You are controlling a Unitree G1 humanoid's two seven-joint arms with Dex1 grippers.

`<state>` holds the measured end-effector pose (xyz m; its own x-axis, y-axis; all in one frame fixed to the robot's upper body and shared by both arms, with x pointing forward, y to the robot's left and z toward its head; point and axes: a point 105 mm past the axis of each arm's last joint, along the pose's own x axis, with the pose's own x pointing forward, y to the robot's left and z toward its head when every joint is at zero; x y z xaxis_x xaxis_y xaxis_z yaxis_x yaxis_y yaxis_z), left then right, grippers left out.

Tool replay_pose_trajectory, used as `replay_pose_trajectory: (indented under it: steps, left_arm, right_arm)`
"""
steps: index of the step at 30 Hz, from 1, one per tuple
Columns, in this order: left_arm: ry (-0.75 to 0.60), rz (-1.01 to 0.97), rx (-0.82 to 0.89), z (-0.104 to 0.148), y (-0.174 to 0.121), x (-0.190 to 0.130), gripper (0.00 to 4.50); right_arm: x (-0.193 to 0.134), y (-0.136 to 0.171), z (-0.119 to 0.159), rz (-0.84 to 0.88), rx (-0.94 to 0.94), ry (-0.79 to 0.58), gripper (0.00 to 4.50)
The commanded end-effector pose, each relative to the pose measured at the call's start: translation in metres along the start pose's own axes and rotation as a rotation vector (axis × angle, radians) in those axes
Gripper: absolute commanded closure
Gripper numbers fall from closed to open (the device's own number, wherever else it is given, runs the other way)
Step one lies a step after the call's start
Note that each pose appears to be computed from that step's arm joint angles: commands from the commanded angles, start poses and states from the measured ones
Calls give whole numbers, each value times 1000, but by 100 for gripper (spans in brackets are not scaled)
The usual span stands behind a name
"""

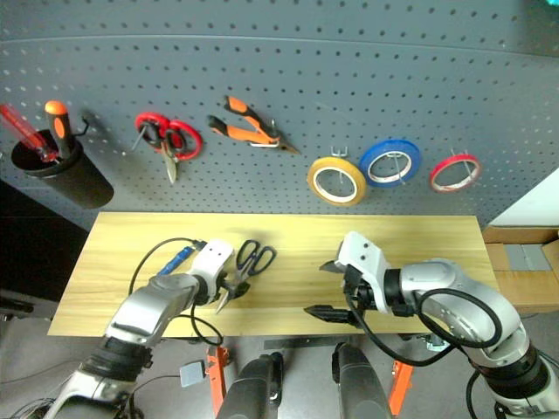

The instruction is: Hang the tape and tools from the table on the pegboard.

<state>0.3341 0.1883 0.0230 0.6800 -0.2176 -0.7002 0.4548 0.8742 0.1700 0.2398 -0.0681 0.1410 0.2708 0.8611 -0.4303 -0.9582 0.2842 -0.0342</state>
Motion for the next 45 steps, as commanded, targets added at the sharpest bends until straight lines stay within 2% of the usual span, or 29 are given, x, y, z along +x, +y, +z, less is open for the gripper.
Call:
replay_pose_trajectory:
  steps: [1,12,16,21,25,30,36,45]
  left_arm:
    - [-3,-30,18,4,-8,7,0]
    - [30,-73,20,-4,-17,10,0]
    - [47,-68,6,-13,-18,3,80]
    - [44,-31,-8,-20,-10,-1,251]
    - [-91,41,-4,-6,2,-1,381]
    - [-172,45,-17,1,6,-5,390]
    - [-398,52,-61,20,7,-29,406]
    - [-634,45,-114,6,-2,-92,406]
  right_arm:
    - [-1,2,7,-6,-38,-23,3]
    - [-4,-2,8,-22,-31,-29,3]
    - [-6,-6,10,-34,-35,-35,0]
    - [-6,-8,11,-40,-38,-39,0]
    - [-7,-10,11,-45,-43,-39,0]
    - [-7,-11,10,-51,-52,-33,0]
    - [-9,-11,13,-63,-80,-46,0]
    - [-12,-15,26,-82,-150,-117,0]
